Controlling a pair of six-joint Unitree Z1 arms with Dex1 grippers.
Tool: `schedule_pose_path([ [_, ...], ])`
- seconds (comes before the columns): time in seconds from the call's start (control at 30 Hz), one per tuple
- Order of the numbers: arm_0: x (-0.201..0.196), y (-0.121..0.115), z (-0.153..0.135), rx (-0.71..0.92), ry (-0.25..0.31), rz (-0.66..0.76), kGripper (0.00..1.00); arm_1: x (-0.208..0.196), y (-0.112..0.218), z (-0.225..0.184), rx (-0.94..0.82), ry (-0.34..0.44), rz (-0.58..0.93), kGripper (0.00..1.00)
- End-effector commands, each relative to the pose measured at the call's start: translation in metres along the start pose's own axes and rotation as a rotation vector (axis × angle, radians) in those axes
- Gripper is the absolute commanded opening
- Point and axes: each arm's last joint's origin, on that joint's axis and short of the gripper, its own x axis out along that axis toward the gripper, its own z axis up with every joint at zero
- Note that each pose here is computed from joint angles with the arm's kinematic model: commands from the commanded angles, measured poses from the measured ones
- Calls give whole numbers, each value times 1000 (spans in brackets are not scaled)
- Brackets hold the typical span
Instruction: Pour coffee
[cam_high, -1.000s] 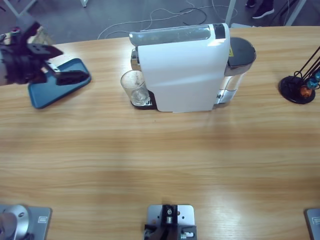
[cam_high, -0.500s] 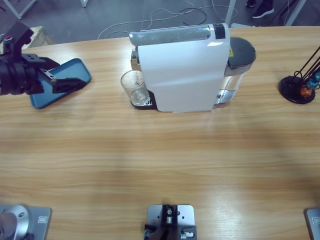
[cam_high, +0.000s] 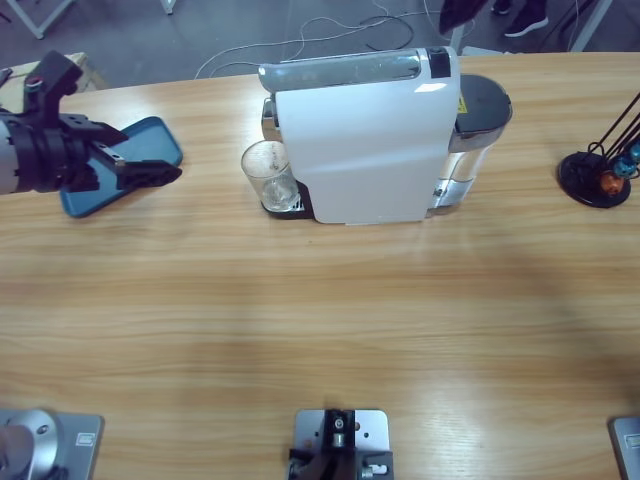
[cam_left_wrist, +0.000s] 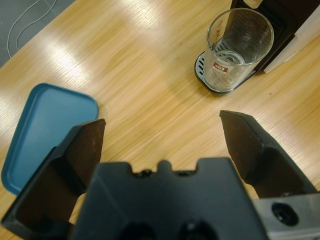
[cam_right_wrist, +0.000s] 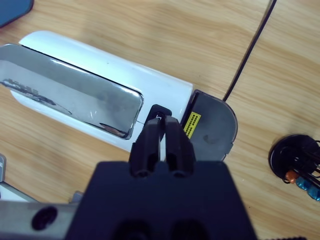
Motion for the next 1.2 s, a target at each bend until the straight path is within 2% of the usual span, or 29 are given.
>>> schedule_pose_path([
  [0.03,14,-6,-11,-3,57,-26,996,38,0,2,-34,86,-45,0],
  [1.2,24,-7,-13,-18,76,-30,996,50,9,-1,-71,125,-45,0],
])
